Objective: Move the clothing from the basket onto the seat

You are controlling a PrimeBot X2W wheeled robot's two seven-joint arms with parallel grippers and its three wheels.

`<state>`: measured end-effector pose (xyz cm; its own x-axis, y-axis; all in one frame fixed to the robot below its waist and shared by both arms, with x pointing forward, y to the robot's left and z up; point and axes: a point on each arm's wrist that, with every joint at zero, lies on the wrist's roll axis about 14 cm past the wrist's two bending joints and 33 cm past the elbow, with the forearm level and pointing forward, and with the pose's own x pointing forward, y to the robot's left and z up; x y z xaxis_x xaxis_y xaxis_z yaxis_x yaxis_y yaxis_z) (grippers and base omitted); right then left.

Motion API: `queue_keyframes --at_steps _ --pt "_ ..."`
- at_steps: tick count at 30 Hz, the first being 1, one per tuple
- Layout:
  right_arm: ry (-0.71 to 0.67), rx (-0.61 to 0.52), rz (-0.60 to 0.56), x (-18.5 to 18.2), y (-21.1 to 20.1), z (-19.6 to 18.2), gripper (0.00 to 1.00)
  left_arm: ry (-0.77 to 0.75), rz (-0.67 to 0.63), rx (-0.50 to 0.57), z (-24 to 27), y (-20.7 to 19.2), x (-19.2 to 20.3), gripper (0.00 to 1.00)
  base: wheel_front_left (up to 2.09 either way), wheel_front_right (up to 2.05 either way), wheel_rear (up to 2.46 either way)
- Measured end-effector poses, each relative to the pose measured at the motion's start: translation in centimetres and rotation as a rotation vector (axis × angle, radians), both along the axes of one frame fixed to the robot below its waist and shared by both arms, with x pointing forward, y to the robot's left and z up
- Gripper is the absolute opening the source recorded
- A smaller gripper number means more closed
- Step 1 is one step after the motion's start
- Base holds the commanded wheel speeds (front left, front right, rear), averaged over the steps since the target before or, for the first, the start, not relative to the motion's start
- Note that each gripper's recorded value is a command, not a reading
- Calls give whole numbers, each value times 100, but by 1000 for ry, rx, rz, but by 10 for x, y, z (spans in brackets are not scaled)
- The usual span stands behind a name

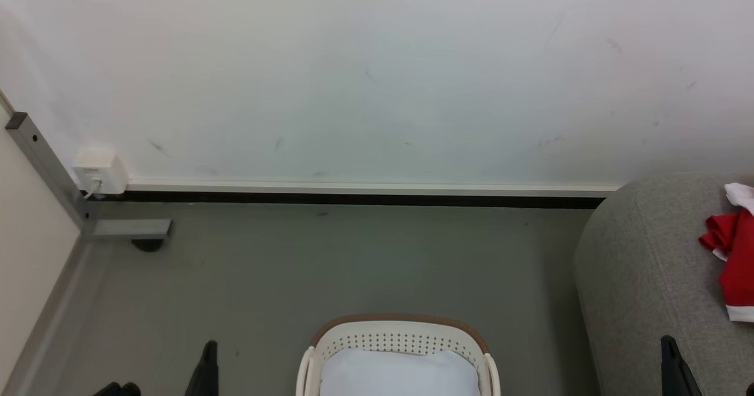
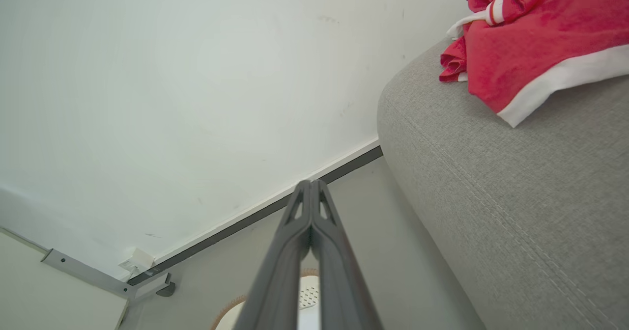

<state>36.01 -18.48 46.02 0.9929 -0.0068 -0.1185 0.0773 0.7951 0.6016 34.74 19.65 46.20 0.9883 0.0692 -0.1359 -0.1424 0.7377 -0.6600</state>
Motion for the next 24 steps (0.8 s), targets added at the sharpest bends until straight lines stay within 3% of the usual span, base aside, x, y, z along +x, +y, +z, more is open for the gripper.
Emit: queue_keyframes --at_steps 24 --pt "-14 319 -47 10 -5 11 0 -28 23 -296 10 3 13 0 0 0 0"
